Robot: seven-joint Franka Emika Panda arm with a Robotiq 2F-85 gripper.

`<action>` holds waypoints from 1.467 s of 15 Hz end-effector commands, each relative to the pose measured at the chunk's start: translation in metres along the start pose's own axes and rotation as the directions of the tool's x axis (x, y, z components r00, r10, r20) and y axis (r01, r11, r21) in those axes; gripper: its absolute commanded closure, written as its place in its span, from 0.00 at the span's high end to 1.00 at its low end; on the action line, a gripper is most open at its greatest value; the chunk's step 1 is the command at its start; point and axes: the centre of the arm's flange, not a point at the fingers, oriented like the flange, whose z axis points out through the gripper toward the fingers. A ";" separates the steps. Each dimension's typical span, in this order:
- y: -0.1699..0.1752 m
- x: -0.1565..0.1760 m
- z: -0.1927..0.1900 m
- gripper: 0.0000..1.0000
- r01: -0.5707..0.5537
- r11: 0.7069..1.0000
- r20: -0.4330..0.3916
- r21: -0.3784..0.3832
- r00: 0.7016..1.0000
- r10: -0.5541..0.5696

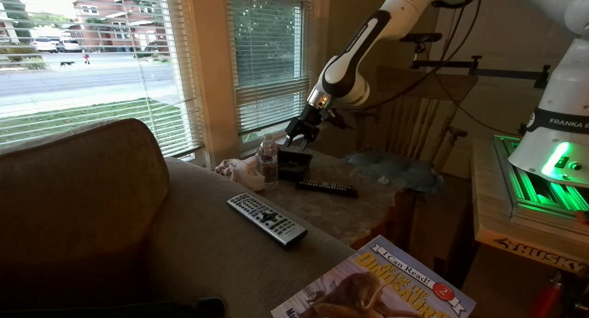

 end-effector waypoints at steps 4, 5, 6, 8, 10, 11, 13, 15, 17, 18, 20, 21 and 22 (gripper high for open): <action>0.020 -0.021 -0.053 1.00 -0.091 0.992 0.231 -0.086 0.967 0.109; 0.023 -0.022 -0.059 1.00 -0.088 0.988 0.233 -0.130 0.966 0.117; 0.026 -0.023 -0.065 1.00 -0.072 0.983 0.233 -0.170 0.966 0.111; 0.025 -0.023 -0.074 1.00 -0.028 0.966 0.227 -0.255 0.970 0.088; 0.018 -0.024 -0.080 1.00 0.023 0.951 0.243 -0.310 0.969 0.055; 0.012 -0.026 -0.081 1.00 0.050 0.945 0.258 -0.323 0.965 0.037; -0.002 -0.029 -0.085 1.00 0.104 0.935 0.273 -0.339 0.962 -0.008; -0.009 -0.032 -0.085 1.00 0.142 0.929 0.289 -0.342 0.956 -0.040; -0.018 -0.034 -0.086 1.00 0.168 0.920 0.290 -0.354 0.955 -0.063; -0.020 -0.035 -0.088 1.00 0.187 0.915 0.294 -0.358 0.952 -0.079; -0.021 -0.036 -0.091 1.00 0.213 0.906 0.294 -0.366 0.950 -0.105; -0.022 -0.034 -0.091 1.00 0.210 0.903 0.281 -0.375 0.954 -0.105; -0.022 -0.032 -0.092 1.00 0.202 0.901 0.267 -0.384 0.958 -0.102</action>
